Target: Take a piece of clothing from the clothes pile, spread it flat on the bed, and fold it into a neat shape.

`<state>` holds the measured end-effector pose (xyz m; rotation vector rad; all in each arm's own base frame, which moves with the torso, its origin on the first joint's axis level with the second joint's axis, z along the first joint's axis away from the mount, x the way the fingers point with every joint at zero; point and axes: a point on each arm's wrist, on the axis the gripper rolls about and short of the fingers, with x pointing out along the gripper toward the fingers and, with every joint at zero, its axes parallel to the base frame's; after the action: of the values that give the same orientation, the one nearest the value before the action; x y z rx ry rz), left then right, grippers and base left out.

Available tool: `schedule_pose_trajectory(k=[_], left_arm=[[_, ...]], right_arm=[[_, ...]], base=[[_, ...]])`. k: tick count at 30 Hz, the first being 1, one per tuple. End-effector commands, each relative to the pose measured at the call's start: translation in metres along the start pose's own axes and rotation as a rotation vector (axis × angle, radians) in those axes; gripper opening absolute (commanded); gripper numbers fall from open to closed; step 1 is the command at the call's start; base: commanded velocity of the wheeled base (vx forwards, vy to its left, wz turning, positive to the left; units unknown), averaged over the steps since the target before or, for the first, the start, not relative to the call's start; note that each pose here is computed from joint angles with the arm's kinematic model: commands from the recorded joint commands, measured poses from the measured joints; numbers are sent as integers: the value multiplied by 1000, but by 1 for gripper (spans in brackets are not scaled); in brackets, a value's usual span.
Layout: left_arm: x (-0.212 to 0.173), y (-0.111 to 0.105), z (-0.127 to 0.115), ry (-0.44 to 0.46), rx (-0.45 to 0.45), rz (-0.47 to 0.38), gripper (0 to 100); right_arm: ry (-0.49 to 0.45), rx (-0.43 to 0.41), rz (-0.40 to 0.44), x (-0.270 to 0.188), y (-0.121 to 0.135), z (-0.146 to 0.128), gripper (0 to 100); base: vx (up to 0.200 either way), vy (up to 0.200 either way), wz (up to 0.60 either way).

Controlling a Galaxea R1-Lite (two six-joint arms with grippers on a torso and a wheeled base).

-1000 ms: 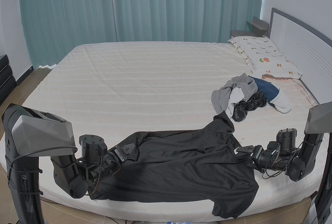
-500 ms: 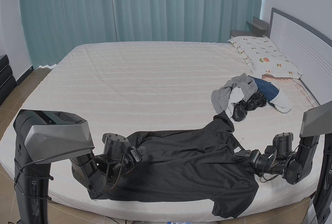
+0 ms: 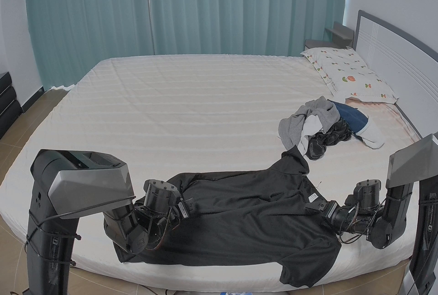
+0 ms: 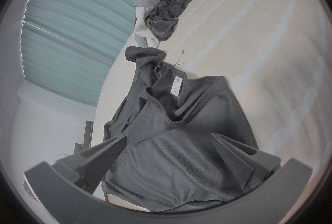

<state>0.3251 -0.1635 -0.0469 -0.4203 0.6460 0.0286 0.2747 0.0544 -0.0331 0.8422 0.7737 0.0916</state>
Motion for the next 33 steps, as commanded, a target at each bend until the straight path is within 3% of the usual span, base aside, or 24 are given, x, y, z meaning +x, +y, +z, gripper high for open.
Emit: schedule_pose_trajectory(k=[1,2,7,13,16,19,20,25,33], left_arm=[[14,-5,2,-44,-2,16,100],[15,-6,2,-46,-2,17,0],[24,-8,4,-30,3,35,0],[28,-5,17,-75,-20,58,0],[27,-2,28,-98,-39,61,0],[31,4,60,-181,-95,61,0],[31,4,60,-181,-95,61,0],[44,24,97,-262,-162,73,0],[77,65,128,-310,-222,122,0]], right_arm=[[6,1,-5,1,-2,-1,100],[6,1,-5,1,-2,-1,100],[7,1,-7,0,-2,-2,100],[8,2,-8,0,-2,-2,100],[8,2,-8,0,-2,-2,100],[10,2,-10,0,-3,-3,100],[10,2,-10,0,-3,-3,100],[11,2,-9,0,-3,-3,100],[13,-1,-12,0,-3,-4,100]], base=[[0,0,0],[0,0,0],[0,0,0],[0,0,0],[0,0,0],[0,0,0],[0,0,0],[0,0,0],[0,0,0]])
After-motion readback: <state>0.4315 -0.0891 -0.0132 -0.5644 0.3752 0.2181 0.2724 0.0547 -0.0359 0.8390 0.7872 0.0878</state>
